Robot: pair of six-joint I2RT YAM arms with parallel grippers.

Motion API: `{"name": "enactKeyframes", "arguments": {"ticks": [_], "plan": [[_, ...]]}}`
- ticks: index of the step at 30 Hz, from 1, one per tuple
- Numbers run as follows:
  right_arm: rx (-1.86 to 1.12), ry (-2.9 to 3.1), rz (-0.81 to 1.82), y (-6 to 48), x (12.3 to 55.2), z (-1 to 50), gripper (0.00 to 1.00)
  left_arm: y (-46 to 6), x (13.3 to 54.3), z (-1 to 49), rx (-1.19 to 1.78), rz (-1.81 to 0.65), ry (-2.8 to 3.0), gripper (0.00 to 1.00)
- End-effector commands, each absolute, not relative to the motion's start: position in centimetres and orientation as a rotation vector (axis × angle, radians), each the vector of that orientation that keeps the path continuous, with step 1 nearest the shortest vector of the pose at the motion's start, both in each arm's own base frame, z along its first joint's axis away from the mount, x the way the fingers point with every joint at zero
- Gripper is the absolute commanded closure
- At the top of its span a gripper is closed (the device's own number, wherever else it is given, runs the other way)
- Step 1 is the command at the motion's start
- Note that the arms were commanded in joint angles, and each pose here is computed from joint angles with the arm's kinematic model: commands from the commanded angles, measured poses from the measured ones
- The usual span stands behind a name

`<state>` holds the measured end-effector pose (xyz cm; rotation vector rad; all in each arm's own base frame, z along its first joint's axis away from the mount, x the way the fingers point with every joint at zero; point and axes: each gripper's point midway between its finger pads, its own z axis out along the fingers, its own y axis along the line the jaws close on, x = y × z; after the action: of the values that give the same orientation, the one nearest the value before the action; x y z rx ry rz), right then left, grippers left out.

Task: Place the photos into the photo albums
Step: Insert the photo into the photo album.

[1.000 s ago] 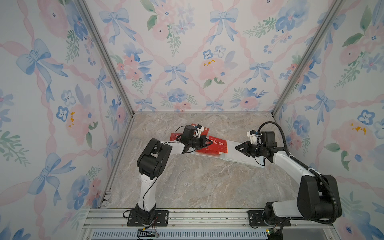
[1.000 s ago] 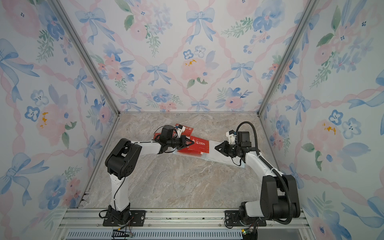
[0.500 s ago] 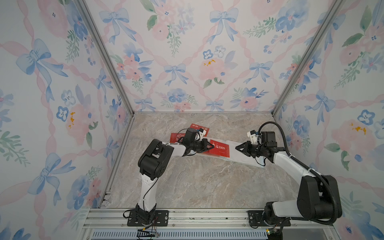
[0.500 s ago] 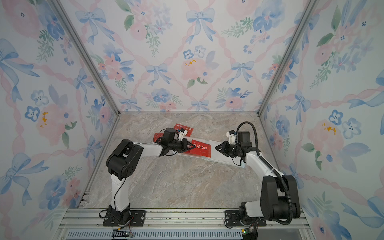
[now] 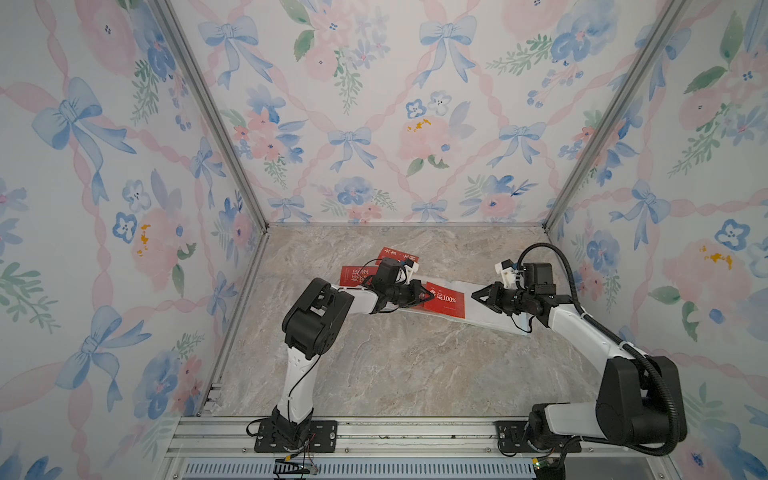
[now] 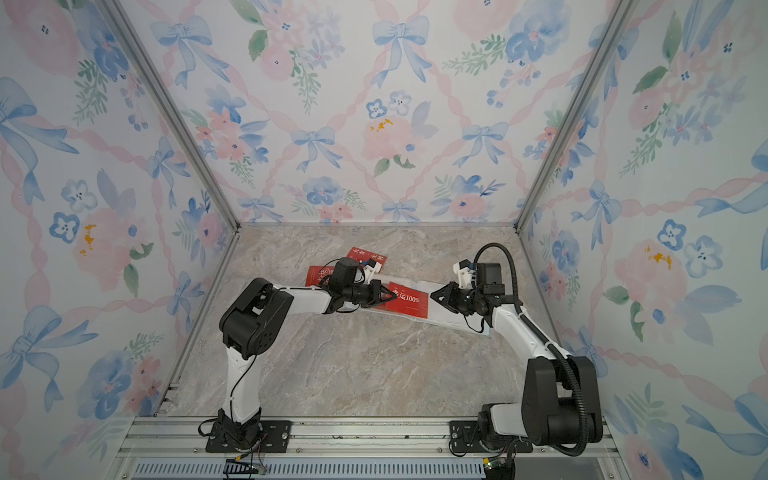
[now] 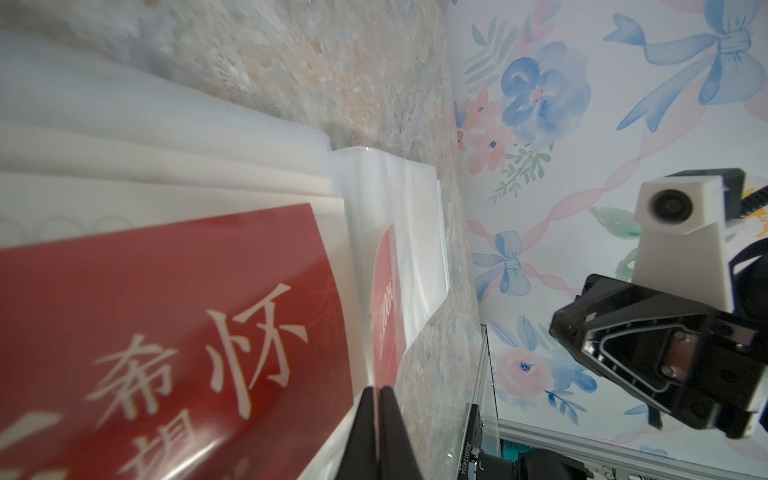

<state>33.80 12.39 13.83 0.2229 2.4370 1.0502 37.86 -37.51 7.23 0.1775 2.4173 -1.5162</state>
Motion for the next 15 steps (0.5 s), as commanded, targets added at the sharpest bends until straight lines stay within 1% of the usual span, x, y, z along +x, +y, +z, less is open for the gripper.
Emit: {"name": "enactKeyframes", "arguments": {"ticks": [1, 15], "plan": [[0.223, 2.452, 1.027, 12.0, 33.0, 13.7, 0.82, -38.7, 37.7, 6.5, 0.206, -1.521, 2.43, 1.0], [0.224, 2.457, 1.007, 11.6, 32.3, 13.7, 0.82, -41.0, 38.6, 5.8, 0.212, -1.526, 2.427, 1.0]]}}
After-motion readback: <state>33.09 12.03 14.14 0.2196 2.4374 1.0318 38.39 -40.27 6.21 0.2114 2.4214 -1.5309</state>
